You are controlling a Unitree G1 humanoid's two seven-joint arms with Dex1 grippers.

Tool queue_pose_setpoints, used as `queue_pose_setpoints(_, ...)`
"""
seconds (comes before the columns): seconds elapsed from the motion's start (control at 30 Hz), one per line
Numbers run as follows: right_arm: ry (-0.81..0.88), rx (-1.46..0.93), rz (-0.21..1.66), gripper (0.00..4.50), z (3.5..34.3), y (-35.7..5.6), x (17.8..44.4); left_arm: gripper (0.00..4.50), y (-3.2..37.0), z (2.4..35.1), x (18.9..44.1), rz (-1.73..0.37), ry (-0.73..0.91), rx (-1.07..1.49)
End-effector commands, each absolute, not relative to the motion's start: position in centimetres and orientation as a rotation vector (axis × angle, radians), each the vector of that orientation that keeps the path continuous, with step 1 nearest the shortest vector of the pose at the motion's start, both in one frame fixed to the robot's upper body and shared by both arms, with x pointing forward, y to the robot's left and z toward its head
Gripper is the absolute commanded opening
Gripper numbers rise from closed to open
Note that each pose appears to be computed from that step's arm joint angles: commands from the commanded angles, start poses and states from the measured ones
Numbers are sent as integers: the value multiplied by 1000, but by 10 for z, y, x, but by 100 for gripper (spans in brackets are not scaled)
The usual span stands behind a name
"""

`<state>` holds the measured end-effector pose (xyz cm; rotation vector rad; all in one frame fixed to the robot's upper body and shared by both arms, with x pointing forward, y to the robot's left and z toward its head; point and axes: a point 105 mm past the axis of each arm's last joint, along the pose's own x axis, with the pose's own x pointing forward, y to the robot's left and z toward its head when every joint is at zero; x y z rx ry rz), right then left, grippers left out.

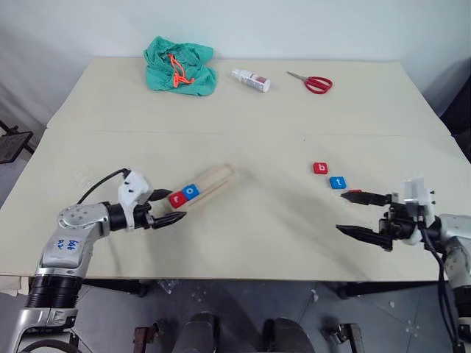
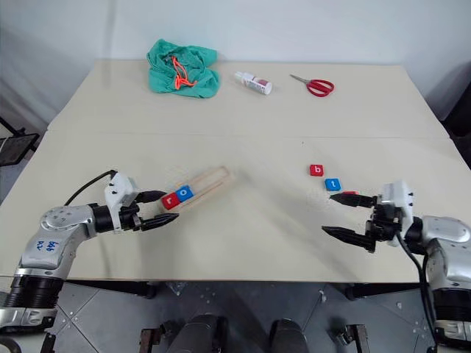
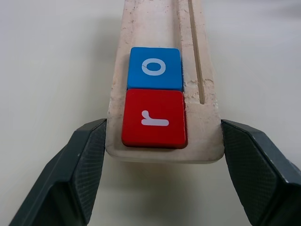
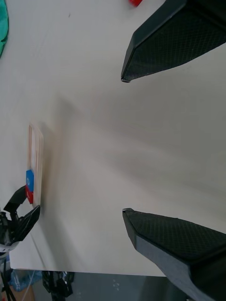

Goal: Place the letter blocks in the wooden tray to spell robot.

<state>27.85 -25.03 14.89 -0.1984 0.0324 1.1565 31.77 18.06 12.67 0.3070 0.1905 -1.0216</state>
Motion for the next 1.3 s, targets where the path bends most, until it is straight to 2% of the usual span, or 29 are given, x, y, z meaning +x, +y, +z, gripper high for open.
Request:
queue_pose_setpoints(0.03,41,-239,1194,450,153,-262,271,339,158,139,310,-1156,125,357)
queue_pose_setpoints(0.2,68,-243,1199,450,149,-270,271,339,122,134,305,-1318,134,400)
queue_pose_setpoints(0.4,62,-241,1173,450,145,-275,274,339,99,127,299,-1428,140,429)
queue_pose_setpoints(0.73,67,-237,1154,450,139,-274,267,339,85,113,297,-1475,163,504)
queue_pose_setpoints(0.97,62,-231,1135,450,138,-274,264,339,76,111,303,-1462,156,508)
queue_pose_setpoints(1.03,62,-232,1133,450,138,-273,264,411,74,111,303,-1468,160,509)
queue_pose_setpoints(1.1,62,-234,1131,450,139,-273,264,447,73,111,304,-1462,163,493)
queue_pose_setpoints(1.3,56,-243,1123,450,143,-273,263,447,77,118,300,-1446,141,475)
